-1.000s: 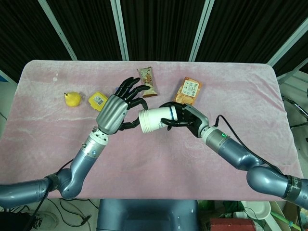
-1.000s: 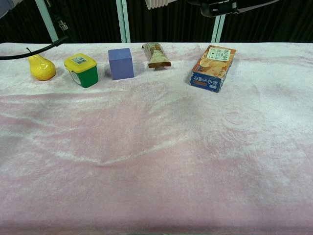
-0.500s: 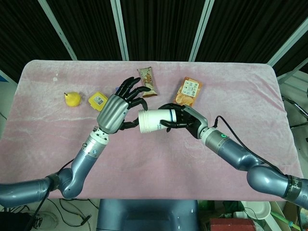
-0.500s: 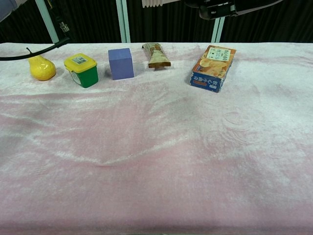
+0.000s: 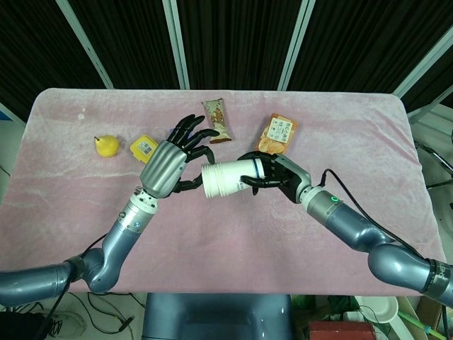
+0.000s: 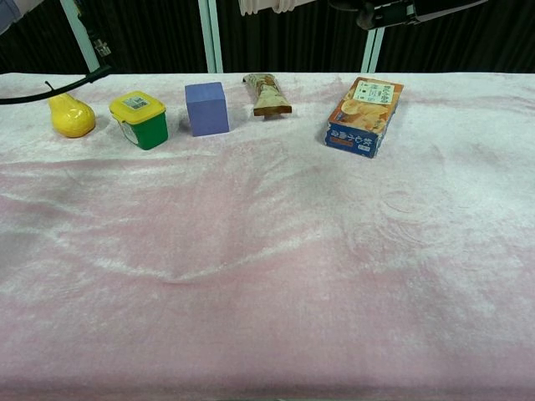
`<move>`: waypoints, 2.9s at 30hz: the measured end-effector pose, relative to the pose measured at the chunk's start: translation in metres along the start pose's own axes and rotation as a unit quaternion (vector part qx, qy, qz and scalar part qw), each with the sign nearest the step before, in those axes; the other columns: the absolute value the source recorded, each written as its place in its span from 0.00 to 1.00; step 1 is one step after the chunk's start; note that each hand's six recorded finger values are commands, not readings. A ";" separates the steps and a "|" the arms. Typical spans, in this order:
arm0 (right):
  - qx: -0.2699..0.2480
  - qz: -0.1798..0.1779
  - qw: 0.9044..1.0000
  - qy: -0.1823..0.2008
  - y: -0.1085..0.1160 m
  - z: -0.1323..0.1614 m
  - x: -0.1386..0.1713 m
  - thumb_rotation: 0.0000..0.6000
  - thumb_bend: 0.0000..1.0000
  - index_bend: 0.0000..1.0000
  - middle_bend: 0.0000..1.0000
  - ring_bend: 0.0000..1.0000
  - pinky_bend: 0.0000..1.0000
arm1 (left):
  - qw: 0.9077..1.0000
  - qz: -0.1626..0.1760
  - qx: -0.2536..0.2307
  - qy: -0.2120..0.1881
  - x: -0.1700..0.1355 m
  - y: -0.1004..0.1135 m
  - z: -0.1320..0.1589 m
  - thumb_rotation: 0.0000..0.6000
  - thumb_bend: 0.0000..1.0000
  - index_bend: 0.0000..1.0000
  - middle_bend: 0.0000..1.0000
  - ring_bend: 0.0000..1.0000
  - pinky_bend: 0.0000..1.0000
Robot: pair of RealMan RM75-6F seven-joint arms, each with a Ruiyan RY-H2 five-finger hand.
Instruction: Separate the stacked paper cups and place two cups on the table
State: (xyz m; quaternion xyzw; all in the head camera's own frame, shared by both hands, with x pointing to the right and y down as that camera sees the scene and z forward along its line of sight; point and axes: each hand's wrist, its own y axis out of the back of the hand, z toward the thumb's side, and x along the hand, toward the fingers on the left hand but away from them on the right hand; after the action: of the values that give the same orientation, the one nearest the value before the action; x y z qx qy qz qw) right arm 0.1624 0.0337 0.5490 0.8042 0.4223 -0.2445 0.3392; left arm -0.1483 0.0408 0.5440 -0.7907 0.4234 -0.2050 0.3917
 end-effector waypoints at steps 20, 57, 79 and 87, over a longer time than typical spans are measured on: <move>0.022 -0.039 0.999 0.005 0.032 -0.003 0.012 1.00 0.61 0.89 0.68 0.78 0.60 | 0.999 0.000 0.026 0.021 -0.020 0.014 -0.028 1.00 0.62 0.58 0.22 0.00 0.01; 0.718 -0.168 0.674 0.046 0.028 -0.136 0.002 1.00 0.61 0.89 0.63 0.73 0.55 | 0.892 -0.245 0.306 0.225 -0.152 0.017 -0.189 1.00 0.61 0.53 0.19 0.00 0.00; 0.715 -0.154 0.680 0.044 0.024 -0.162 -0.017 1.00 0.60 0.89 0.61 0.73 0.54 | 0.886 -0.268 0.305 0.226 -0.160 -0.028 -0.214 1.00 0.54 0.44 0.16 0.00 0.00; 0.711 -0.130 0.691 0.024 0.022 -0.166 -0.016 1.00 0.50 0.80 0.49 0.68 0.47 | 0.880 -0.273 0.310 0.236 -0.164 -0.029 -0.218 1.00 0.37 0.33 0.14 0.00 0.00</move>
State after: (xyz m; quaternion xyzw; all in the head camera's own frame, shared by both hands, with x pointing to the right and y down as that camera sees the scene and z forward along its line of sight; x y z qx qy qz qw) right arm 0.1898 0.1412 0.6755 0.7473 0.2308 -0.4940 -0.3797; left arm -0.3682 0.0897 0.7007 -0.6413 0.1856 -0.6053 0.4335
